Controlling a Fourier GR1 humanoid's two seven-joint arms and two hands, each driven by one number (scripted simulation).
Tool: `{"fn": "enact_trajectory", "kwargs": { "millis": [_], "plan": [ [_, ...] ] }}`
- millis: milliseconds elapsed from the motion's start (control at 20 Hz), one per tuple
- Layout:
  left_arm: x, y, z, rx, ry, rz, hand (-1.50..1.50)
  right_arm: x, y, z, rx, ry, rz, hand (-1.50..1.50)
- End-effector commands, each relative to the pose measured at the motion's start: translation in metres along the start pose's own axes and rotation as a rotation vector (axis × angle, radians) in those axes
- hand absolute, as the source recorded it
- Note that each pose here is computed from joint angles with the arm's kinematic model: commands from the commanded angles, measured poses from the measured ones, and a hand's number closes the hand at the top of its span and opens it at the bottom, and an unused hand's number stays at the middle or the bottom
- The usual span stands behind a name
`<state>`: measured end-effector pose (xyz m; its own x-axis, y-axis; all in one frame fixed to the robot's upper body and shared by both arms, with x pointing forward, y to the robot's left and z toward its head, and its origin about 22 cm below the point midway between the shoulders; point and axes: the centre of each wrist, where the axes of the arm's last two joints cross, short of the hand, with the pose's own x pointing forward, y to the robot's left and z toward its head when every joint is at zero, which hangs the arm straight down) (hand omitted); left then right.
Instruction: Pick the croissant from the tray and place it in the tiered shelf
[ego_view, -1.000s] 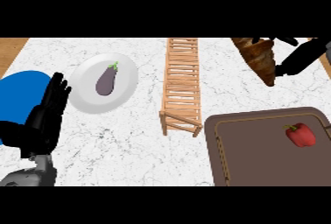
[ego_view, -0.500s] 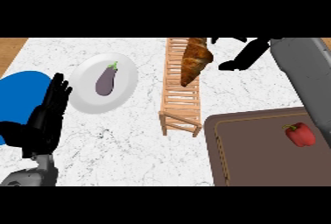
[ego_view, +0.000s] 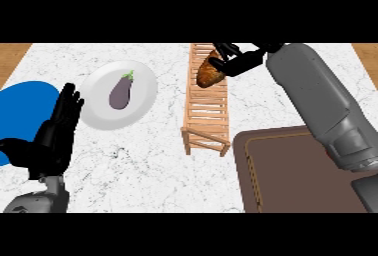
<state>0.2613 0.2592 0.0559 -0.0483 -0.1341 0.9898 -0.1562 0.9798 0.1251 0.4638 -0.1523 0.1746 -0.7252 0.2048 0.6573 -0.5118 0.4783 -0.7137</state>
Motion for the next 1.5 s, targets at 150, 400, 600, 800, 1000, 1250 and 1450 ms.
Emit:
{"fn": "enact_trajectory", "kwargs": {
  "millis": [150,400,600,800,1000,1250,1450],
  "plan": [
    [-0.001,0.003,0.01,-0.01,0.002,0.004,0.0,-0.007,0.012,-0.019,0.022,0.074,-0.156,-1.5],
    [0.019,-0.007,-0.008,-0.002,-0.001,-0.004,0.0,-0.011,0.034,-0.029,0.081,0.056,-0.145,-1.5],
    [0.016,-0.01,-0.005,-0.011,0.003,0.0,0.0,-0.006,0.016,-0.03,0.094,0.038,-0.22,-1.5],
    [0.02,-0.003,-0.007,-0.011,0.013,0.013,0.0,-0.004,0.022,-0.034,0.064,-0.026,-0.302,-1.5],
    [-0.006,0.003,0.008,0.011,0.008,0.012,0.0,0.008,-0.031,-0.02,-0.032,-0.032,-0.41,-1.5],
    [0.004,-0.003,0.001,-0.029,-0.011,0.014,0.0,0.011,-0.066,0.005,-0.161,0.055,-0.41,-1.5],
    [0.014,-0.009,-0.008,-0.044,-0.028,0.0,0.0,0.016,-0.106,0.044,-0.224,0.179,-0.417,-1.5]
  ]
}}
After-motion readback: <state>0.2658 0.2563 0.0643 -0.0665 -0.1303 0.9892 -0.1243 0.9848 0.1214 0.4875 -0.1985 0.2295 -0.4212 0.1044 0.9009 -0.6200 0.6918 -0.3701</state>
